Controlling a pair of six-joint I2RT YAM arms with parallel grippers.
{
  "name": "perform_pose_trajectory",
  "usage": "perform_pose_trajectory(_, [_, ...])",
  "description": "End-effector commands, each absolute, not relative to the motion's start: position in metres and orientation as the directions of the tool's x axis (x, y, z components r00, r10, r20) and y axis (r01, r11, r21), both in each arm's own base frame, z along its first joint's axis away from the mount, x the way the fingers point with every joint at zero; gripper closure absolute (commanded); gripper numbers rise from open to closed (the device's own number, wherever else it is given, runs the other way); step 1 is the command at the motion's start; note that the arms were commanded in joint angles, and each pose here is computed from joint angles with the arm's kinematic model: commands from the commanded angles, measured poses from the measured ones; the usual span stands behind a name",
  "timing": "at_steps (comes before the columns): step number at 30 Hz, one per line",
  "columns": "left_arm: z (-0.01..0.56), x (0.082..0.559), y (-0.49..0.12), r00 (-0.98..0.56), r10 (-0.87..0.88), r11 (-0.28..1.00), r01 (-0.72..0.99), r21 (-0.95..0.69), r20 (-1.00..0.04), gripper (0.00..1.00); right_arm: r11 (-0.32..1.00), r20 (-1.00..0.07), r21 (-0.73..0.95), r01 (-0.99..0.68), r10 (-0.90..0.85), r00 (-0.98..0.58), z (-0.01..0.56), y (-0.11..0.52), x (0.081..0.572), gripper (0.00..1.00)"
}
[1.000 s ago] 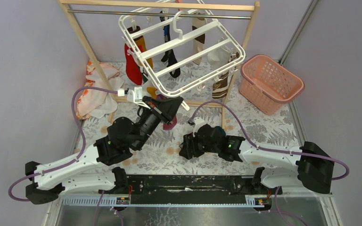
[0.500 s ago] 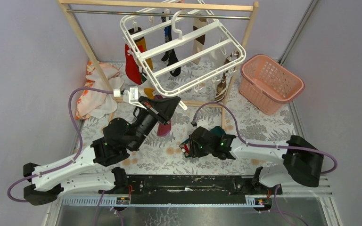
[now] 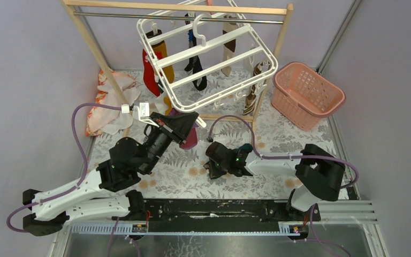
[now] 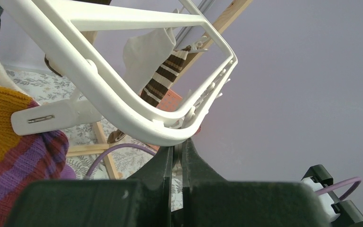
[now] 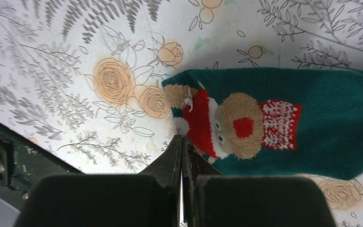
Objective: Clip the socks to the hanger
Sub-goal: Pick up the sock at the center of the board.
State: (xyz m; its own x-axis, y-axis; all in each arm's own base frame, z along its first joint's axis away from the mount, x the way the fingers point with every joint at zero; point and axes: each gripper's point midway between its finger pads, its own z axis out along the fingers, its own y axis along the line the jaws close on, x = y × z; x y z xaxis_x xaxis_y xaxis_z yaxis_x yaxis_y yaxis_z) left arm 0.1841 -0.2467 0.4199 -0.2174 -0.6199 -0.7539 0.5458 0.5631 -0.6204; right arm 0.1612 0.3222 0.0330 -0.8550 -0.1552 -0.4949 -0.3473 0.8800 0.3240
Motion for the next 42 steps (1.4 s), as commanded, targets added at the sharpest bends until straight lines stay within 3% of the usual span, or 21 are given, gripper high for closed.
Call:
perform_pose_trajectory(1, [0.397, 0.185, -0.249, -0.229, -0.549, 0.622, 0.530, -0.576, -0.804, 1.00, 0.866, -0.482, 0.352, -0.355, -0.157, -0.862, 0.023, 0.335, 0.158, 1.00])
perform_pose_trajectory(6, [0.397, 0.185, -0.247, -0.230, -0.548, 0.623, 0.529, -0.576, -0.804, 1.00, 0.869, -0.480, 0.340, -0.361, -0.170, -0.861, 0.023, 0.331, 0.157, 1.00])
perform_pose_trajectory(14, [0.395, 0.183, -0.246, -0.235, -0.558, 0.610, 0.533, -0.586, -0.796, 1.00, 0.862, -0.584, 0.371, -0.346, -0.074, -0.808, 0.081, 0.317, 0.167, 1.00])
perform_pose_trajectory(19, [0.399, 0.183, -0.249, -0.228, -0.555, 0.606, 0.547, -0.577, -0.800, 1.00, 0.918, -0.577, 0.264, -0.297, -0.096, -0.811, 0.073, 0.295, 0.171, 0.86])
perform_pose_trajectory(22, [0.400, 0.183, -0.249, -0.222, -0.549, 0.611, 0.552, -0.567, -0.806, 1.00, 0.934, -0.543, 0.213, -0.287, -0.130, -0.829, 0.062, 0.292, 0.171, 0.65])
perform_pose_trajectory(25, [0.402, 0.183, -0.246, -0.214, -0.550, 0.616, 0.550, -0.565, -0.808, 1.00, 0.930, -0.535, 0.221, -0.293, -0.135, -0.834, 0.057, 0.299, 0.171, 0.53])
perform_pose_trajectory(36, [0.402, 0.182, -0.227, -0.194, -0.563, 0.634, 0.523, -0.570, -0.804, 1.00, 0.933, -0.541, 0.115, -0.341, -0.229, -0.809, 0.049, 0.312, 0.189, 0.41])
perform_pose_trajectory(42, [0.401, 0.183, -0.225, -0.194, -0.565, 0.639, 0.512, -0.574, -0.802, 1.00, 0.921, -0.524, 0.134, -0.366, -0.248, -0.815, 0.041, 0.317, 0.183, 0.40])
